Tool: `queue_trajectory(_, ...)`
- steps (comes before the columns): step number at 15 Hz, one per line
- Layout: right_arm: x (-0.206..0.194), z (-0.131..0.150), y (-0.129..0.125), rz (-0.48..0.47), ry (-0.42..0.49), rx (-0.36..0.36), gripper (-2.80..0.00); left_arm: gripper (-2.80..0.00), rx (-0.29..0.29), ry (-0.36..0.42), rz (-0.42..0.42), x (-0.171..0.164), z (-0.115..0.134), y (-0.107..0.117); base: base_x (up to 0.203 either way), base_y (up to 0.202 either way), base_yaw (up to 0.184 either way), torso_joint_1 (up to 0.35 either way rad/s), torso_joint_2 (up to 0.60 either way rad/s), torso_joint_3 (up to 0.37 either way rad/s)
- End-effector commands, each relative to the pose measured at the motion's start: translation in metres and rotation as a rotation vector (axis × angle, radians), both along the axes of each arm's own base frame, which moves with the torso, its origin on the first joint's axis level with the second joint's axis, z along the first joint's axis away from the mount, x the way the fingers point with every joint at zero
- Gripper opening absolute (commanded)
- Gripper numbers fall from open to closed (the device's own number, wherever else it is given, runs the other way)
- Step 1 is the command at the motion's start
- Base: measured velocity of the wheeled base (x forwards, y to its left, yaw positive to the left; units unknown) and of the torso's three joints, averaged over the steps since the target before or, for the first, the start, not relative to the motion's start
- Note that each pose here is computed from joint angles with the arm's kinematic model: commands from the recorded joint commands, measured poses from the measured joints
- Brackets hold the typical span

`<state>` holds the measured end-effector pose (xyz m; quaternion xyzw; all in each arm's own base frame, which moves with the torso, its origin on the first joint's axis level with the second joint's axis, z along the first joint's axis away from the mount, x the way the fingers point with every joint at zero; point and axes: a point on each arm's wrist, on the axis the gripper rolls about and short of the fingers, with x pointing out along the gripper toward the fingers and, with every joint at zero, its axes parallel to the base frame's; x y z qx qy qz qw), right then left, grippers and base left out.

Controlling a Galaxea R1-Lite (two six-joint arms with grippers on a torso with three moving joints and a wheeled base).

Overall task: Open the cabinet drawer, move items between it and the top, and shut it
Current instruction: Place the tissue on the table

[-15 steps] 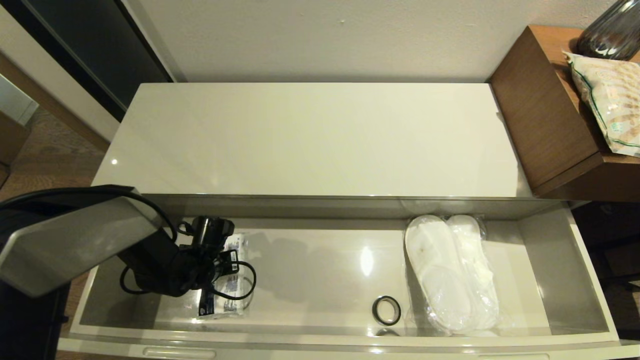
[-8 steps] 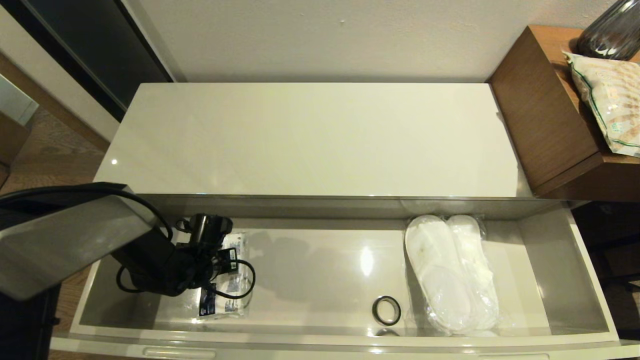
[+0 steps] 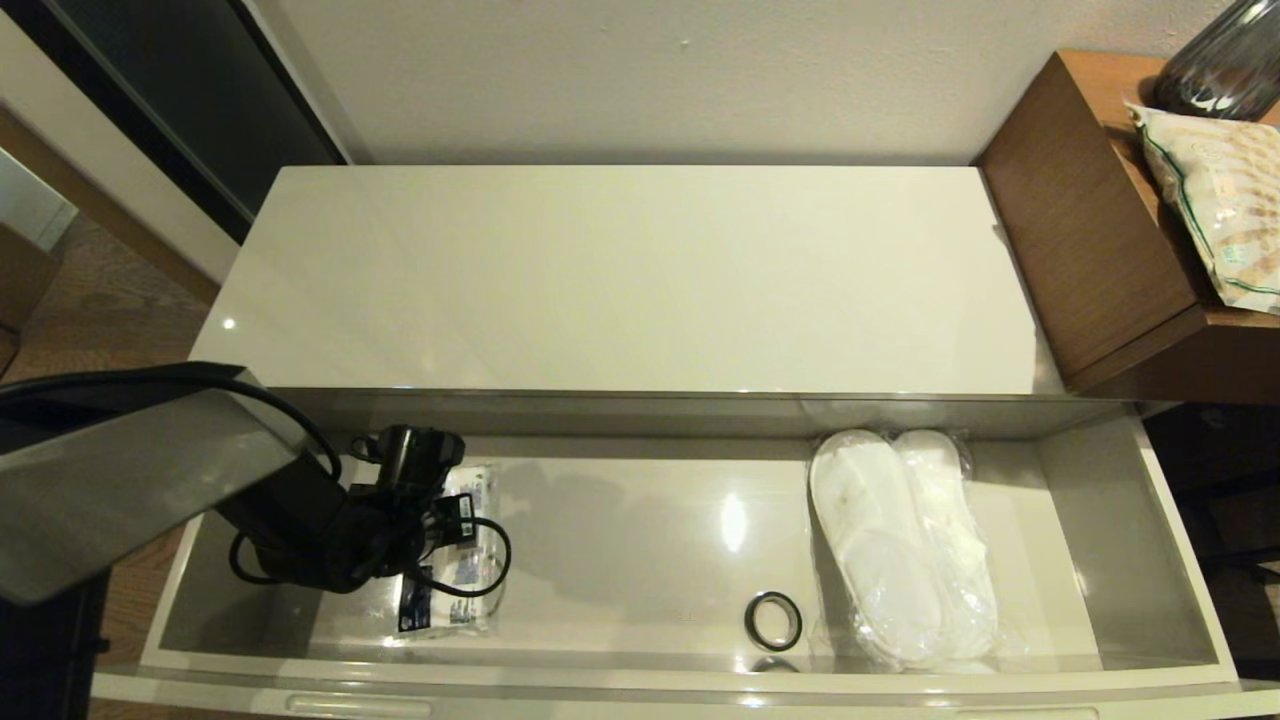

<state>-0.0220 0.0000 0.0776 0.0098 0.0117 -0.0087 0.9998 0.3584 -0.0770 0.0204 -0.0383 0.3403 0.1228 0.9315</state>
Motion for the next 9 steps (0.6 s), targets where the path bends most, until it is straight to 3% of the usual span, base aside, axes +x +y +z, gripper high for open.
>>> queue_trajectory(1,0.0,-0.0001,0.0,0.0,0.001,-0.001,-2.8,-2.8,-0.001,-0.009,0.003,-0.0002,0.0024,0.0,0.0,0.0,0.0,0.0,0.0,0.0)
queue_trajectory(7,0.0,-0.0001,0.0,0.0,0.001,-0.001,-2.8,-2.8,0.002,0.003,0.004,0.0008,-0.002,-0.0008,0.0,0.0,0.0,0.0,0.0,0.0)
queue_trajectory(8,0.0,-0.0001,0.0,0.0,0.001,-0.001,-2.8,0.0,0.003,0.002,0.001,0.0002,-0.0023,-0.0018,0.0,0.0,0.0,0.0,0.0,0.0)
queue_trajectory(9,0.0,-0.0001,0.0,0.0,0.001,-0.001,-2.8,0.0,0.001,-0.005,0.0,0.0014,0.0,-0.0021,0.0,0.0,0.0,0.0,0.0,0.0)
